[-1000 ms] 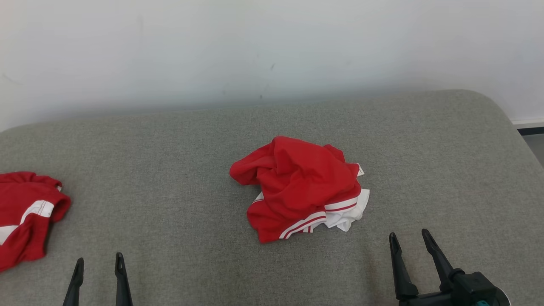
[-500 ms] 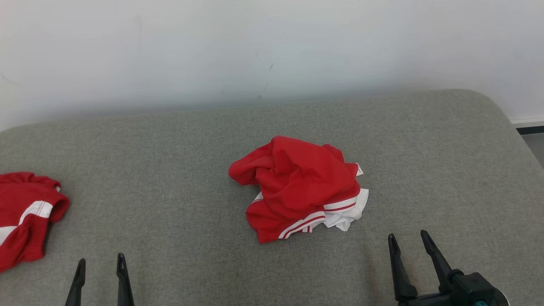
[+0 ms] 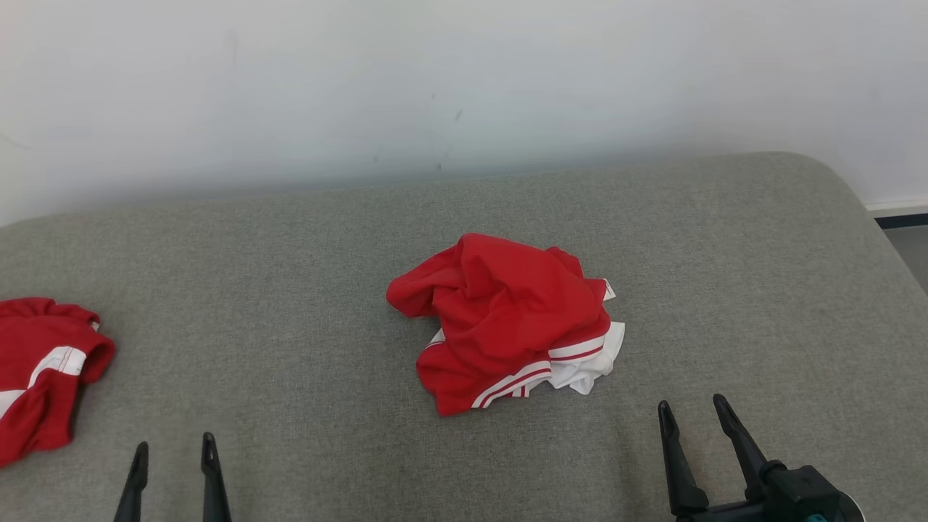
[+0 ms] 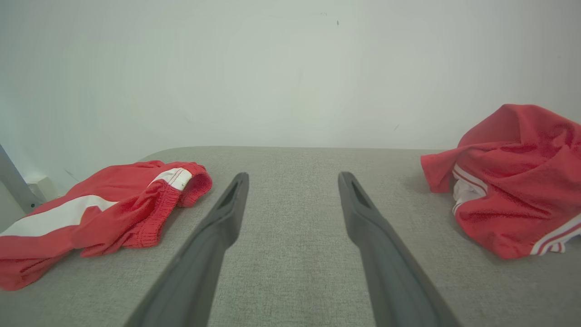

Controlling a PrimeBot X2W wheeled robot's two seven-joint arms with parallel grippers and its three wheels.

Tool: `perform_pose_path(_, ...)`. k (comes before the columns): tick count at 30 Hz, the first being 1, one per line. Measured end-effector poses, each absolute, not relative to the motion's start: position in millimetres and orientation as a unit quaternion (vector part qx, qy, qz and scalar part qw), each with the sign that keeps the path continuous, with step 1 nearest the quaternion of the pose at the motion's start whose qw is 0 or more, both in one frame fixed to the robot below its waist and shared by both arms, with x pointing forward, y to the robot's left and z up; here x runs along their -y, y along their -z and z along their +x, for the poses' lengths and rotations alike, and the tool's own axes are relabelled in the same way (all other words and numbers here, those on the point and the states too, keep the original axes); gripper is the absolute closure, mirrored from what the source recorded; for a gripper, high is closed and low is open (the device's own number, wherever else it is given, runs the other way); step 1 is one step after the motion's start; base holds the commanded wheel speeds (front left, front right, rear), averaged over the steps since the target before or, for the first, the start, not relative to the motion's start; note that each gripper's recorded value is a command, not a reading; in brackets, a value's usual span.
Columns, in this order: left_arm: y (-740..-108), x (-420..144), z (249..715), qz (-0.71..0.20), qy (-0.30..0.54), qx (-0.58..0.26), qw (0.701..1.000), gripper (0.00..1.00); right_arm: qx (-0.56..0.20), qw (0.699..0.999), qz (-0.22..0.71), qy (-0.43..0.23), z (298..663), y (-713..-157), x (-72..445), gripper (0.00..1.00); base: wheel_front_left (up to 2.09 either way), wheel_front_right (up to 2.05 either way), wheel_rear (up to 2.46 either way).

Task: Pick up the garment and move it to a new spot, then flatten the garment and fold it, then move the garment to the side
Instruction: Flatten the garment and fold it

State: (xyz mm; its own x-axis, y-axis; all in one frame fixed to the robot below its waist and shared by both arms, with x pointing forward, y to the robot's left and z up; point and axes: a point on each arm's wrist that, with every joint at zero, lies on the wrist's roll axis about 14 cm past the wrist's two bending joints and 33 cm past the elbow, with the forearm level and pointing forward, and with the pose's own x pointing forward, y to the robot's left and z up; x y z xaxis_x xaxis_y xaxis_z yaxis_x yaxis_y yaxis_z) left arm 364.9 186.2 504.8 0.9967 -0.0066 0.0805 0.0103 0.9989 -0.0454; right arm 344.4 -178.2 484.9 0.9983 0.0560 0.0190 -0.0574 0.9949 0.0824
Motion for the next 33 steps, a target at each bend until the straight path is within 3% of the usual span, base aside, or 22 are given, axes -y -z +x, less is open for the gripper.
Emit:
perform_pose_path(6,-504.4,-160.4,369.2,-0.033,0.047,0.039,0.998,0.00,0.005,0.999,0.042,-0.028,343.7,-483.2,178.4,0.00,0.00,0.00,0.00)
perform_pose_path(21,-502.9,-23.5,398.9,-0.050,0.256,0.030,0.965,0.00,0.000,0.999,0.051,0.015,337.7,-479.5,202.9,0.00,0.00,0.00,0.00)
perform_pose_path(33,-439.7,21.8,429.0,-0.028,0.322,-0.063,0.944,0.00,-0.010,0.995,0.055,0.082,330.7,-474.3,243.5,0.00,0.00,0.00,0.00)
